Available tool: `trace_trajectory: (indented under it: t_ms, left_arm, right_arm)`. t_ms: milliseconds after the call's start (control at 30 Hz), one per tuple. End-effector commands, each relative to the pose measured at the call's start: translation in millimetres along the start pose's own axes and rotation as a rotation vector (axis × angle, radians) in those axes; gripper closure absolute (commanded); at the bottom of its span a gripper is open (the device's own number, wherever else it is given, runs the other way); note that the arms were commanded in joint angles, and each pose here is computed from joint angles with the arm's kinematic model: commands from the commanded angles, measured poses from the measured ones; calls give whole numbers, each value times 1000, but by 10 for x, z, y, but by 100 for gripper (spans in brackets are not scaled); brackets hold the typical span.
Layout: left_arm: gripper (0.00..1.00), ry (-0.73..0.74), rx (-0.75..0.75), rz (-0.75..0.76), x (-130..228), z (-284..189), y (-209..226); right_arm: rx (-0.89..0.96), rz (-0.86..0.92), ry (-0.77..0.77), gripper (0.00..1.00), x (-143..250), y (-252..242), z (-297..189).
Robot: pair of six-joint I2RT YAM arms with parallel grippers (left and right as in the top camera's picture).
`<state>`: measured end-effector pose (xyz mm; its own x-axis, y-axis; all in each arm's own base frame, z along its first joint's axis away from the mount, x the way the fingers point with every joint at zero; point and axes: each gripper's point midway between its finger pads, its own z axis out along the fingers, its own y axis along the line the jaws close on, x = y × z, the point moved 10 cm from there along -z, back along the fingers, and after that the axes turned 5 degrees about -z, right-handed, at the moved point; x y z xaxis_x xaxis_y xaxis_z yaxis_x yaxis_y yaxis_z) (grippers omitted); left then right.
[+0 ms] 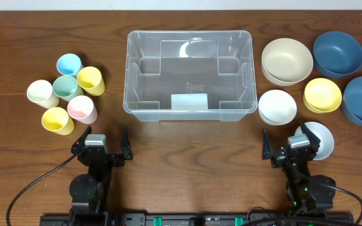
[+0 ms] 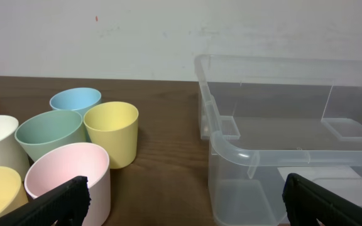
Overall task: Pack container
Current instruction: 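Move the right gripper up toward the cream bowl at the back right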
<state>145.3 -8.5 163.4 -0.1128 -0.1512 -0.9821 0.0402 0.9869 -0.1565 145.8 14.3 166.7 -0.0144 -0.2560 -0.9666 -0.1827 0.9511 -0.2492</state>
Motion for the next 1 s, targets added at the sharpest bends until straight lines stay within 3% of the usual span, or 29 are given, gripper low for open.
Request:
trace_trajectory:
  t_ms: [0, 967]
  left_arm:
    - [2, 44, -12, -12, 105, 8, 23]
    - [2, 44, -12, -12, 105, 8, 23]
  right_arm:
    - [12, -14, 4, 1, 10, -12, -3]
    - [24, -23, 6, 1, 11, -21, -3]
